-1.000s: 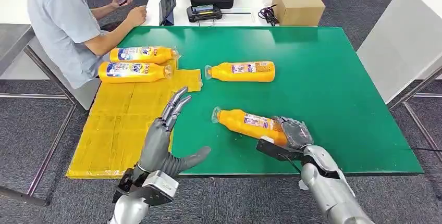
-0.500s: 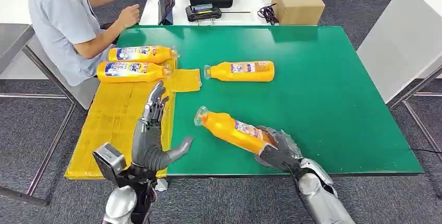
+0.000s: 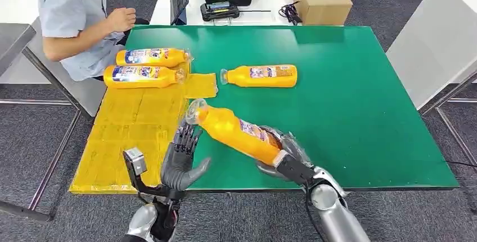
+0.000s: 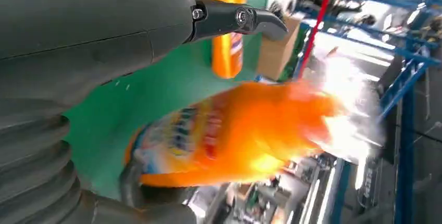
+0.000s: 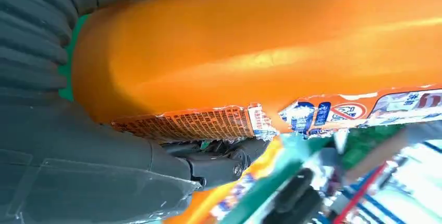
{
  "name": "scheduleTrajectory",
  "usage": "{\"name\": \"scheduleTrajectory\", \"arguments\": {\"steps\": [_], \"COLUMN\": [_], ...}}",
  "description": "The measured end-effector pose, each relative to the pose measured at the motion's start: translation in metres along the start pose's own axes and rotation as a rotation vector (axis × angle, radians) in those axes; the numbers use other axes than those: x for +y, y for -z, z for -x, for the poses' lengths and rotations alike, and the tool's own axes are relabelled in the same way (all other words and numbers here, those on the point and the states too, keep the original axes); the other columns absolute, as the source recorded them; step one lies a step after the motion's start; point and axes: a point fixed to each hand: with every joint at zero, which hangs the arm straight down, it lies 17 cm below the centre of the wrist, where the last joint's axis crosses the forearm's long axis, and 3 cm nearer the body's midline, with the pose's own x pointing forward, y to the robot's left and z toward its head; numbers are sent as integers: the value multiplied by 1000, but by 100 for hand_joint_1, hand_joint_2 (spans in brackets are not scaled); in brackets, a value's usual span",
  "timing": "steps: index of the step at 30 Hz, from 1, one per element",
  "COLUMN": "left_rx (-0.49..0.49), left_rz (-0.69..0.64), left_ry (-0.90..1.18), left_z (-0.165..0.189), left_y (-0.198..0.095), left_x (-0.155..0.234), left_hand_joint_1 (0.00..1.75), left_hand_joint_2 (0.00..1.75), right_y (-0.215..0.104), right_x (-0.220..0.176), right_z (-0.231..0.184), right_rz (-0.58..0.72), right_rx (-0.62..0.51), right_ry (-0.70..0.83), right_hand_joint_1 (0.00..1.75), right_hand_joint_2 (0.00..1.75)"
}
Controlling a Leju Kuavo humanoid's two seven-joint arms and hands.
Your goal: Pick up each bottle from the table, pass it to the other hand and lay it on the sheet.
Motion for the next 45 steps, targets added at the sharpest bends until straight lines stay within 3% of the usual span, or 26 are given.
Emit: {"name": "scheduleTrajectory", "arguments": {"steps": [7, 19, 45], "left_rx": [36, 15, -9], "left_rz": [-7, 26, 44], "left_ry": [-16, -67, -95], "left_z": [15, 9, 1], "left_y": [-3, 3, 8], "left_x": [3, -4, -8], "left_hand_joint_1": [0, 0, 0], "left_hand_joint_2": [175, 175, 175], "right_y": [8, 28, 31], "right_x": [14, 63, 78], "right_z": [-12, -31, -23], "right_rz": [-22, -123, -163], "right_rx": [-30, -77, -60], "right_ry": [15, 23, 44], "right_hand_joint_1": [175, 175, 175], "right_hand_joint_2": [175, 175, 175]}}
